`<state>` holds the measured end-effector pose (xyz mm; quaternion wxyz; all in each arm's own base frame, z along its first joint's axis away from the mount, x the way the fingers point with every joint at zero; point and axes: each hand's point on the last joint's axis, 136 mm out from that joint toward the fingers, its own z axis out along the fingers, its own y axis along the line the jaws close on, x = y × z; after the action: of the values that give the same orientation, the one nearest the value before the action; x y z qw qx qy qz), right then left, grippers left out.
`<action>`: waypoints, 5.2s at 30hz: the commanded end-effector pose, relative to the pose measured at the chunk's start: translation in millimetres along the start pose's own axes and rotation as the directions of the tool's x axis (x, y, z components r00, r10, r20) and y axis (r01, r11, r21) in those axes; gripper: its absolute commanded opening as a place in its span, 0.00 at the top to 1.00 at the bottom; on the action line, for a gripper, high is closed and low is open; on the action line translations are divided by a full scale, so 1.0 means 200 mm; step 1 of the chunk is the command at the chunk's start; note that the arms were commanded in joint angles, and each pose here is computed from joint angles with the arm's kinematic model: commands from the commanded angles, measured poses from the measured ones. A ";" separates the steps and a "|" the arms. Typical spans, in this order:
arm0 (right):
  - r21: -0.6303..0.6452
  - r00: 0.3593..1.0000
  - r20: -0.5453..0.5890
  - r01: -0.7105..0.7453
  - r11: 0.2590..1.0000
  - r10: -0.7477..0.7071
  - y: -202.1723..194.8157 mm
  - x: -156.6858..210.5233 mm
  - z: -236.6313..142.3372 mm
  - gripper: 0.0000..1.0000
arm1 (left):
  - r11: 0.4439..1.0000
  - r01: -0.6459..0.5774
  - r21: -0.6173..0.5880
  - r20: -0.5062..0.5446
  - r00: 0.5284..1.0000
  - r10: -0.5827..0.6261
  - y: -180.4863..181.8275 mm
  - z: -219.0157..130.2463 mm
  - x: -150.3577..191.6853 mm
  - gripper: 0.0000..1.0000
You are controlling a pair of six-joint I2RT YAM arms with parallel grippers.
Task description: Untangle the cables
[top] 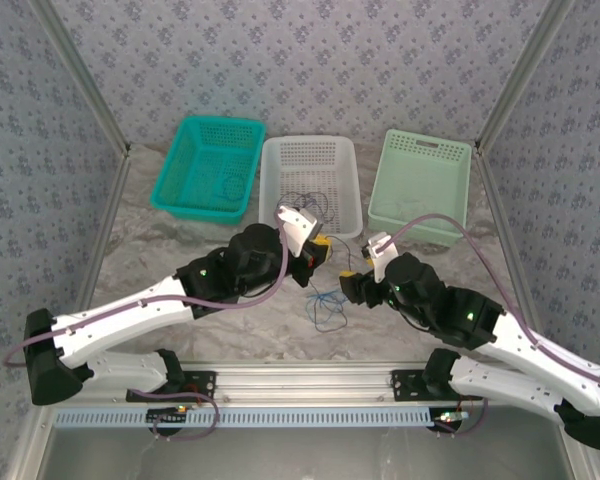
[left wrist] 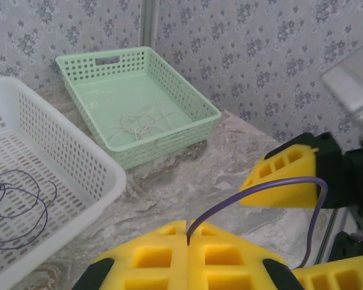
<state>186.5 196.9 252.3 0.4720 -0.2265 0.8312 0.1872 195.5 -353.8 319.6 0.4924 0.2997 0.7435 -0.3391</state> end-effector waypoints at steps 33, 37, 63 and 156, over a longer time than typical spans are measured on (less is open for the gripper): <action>-0.029 0.961 0.235 0.158 0.987 -0.147 0.15 -0.92 -0.33 1.00 | 0.970 0.143 -0.196 0.001 0.989 -0.146 0.25 -0.21 0.34 0.04; 0.025 0.953 0.263 0.147 0.989 -0.149 0.12 -1.00 -0.34 1.00 | 0.969 0.150 -0.198 -0.009 0.988 -0.155 0.26 -0.20 0.39 0.02; 0.022 0.778 0.624 0.080 0.997 -0.076 0.15 -1.75 -0.83 1.00 | 0.966 0.158 -0.206 -0.148 0.971 -0.190 0.26 0.04 0.74 0.00; -0.344 0.691 0.616 -0.197 0.918 0.379 -0.04 -1.96 -0.98 1.00 | 0.965 -0.027 -0.259 -0.039 0.999 0.018 0.29 0.59 0.76 0.56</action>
<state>235.5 168.8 677.2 0.6808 -0.0754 0.6119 0.3954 248.9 -406.4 140.8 0.5250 0.2661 0.7688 -0.2502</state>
